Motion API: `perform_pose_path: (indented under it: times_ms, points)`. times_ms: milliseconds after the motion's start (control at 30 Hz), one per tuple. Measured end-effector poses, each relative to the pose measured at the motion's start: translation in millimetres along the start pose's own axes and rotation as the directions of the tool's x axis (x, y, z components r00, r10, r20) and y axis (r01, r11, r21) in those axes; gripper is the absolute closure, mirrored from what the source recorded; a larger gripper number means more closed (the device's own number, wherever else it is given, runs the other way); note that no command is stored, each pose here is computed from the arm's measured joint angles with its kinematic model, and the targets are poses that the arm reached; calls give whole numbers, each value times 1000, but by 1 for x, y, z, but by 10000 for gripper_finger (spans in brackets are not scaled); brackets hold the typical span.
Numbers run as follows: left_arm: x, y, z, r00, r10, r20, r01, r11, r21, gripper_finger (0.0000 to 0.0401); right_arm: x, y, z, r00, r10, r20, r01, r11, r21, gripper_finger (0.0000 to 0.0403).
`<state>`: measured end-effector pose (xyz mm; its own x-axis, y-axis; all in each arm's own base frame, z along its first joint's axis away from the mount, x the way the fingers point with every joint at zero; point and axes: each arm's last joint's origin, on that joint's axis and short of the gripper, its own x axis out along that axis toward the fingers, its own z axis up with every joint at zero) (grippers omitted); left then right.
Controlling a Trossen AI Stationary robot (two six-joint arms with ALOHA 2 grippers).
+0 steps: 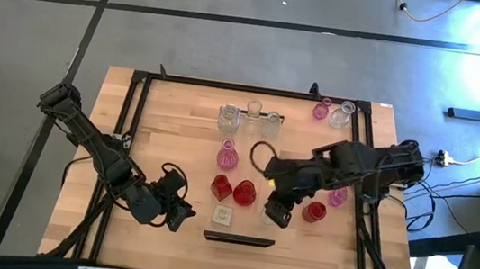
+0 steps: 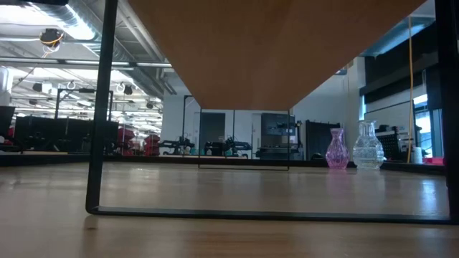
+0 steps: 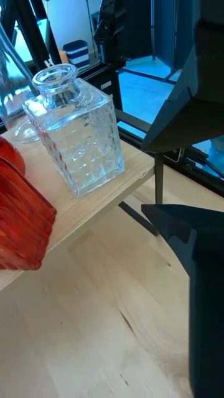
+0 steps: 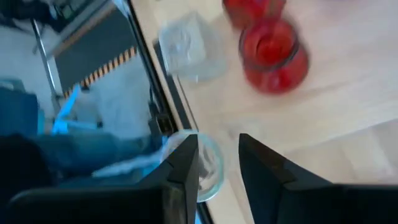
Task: Sort vases onto shelf
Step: Put the transparent vase on the shelf aligned with the other transparent vase
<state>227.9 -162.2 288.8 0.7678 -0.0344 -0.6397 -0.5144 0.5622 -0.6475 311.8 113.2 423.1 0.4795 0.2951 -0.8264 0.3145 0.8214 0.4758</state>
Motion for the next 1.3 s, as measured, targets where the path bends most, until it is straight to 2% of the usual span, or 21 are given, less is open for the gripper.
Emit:
perform_pose_path:
  times_ms: [133, 300, 400, 500, 600, 833, 933, 1167, 1300]
  points:
    - [0, 0, 0, 1000, 2, 0, -2, 1000, 1, 262, -20, 0, 0, 996, -41, 78, 41, 999, 0, 304]
    - [0, 0, 0, 1000, 2, 0, -2, 1000, 1, 262, -30, -8, -18, 971, -231, 55, 228, 972, 48, 304]
    - [0, 0, 0, 1000, 3, 1, -3, 1000, 1, 262, -23, -4, -31, 971, -233, 57, 229, 971, 71, 304]
    - [0, 0, 0, 1000, 4, 2, -4, 1000, 2, 262, -7, -11, -45, 944, -330, -6, 328, 937, 118, 304]
    - [-1, 0, -1, 1000, 4, 2, -4, 1000, 7, 262, 12, -18, -58, 931, -363, -32, 363, 915, 174, 304]
    - [-1, 0, -2, 1000, 1, -18, -1, 999, 33, 262, 53, -41, -77, 947, -312, -81, 321, 891, 320, 304]
    - [-1, 0, -3, 999, -1, -35, 3, 999, 35, 262, 61, -46, -82, 954, -284, -100, 300, 878, 372, 304]
    - [-3, 0, -7, 999, -2, -52, 4, 999, 48, 262, 70, -36, -74, 987, -158, -20, 152, 893, 424, 304]
    - [-3, 1, -8, 999, 2, -54, 1, 999, 52, 262, 71, -35, -73, 989, -149, -11, 138, 887, 440, 304]
